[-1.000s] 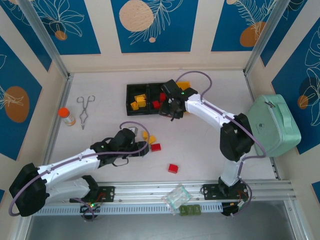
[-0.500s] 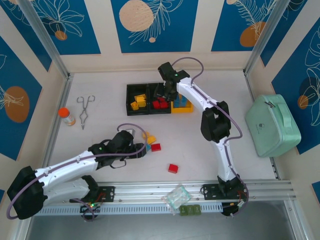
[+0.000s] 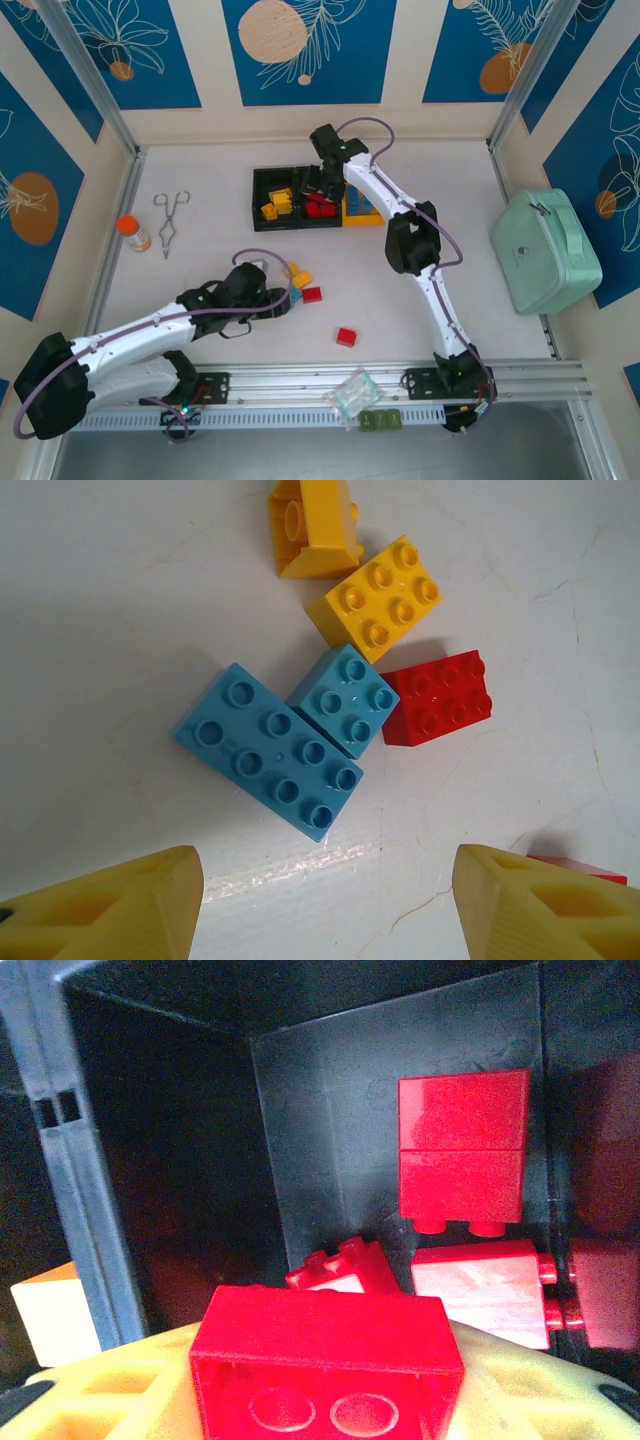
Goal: Sort the legos into containers by color
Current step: Place the lego in the container.
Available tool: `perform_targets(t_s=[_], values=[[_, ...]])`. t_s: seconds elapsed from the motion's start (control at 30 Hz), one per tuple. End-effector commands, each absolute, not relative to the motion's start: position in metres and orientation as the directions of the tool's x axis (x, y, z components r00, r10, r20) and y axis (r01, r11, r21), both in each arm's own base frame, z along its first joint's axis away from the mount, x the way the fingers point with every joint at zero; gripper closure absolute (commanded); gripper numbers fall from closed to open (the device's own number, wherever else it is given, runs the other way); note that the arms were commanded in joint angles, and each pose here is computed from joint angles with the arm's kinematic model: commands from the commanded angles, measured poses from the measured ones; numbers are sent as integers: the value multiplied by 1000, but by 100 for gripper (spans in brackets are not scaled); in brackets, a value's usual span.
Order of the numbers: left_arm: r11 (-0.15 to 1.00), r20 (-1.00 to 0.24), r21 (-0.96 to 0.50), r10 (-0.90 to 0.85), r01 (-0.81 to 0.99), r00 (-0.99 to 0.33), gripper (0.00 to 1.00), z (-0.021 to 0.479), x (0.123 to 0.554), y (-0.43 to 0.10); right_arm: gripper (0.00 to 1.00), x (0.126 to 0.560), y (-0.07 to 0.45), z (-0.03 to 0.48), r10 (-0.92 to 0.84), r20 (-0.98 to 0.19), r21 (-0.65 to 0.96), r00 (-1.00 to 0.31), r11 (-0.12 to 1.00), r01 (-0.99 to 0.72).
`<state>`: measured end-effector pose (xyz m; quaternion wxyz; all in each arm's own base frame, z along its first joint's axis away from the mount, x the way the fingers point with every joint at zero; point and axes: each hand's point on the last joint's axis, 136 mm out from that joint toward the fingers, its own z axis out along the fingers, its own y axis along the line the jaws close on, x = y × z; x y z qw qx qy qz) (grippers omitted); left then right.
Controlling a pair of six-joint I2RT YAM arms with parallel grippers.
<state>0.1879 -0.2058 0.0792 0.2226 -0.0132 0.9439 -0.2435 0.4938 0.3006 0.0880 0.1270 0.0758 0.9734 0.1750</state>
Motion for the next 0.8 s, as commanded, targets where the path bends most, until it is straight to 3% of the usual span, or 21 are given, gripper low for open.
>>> perform_targets(t_s=[0.0,0.3,0.77], values=[[888,-404,-457,-158,49,-901,33,73,187,-198,47,496,304,90,209,-195,389,-958,913,120],[885,-400,-463,-165,44,-901,33,72,187,-198,37,500,304,90,223,-199,389,-954,912,132],[889,-403,-455,-166,40,-900,33,75,189,-198,38,475,306,151,183,-309,424,-933,905,37]])
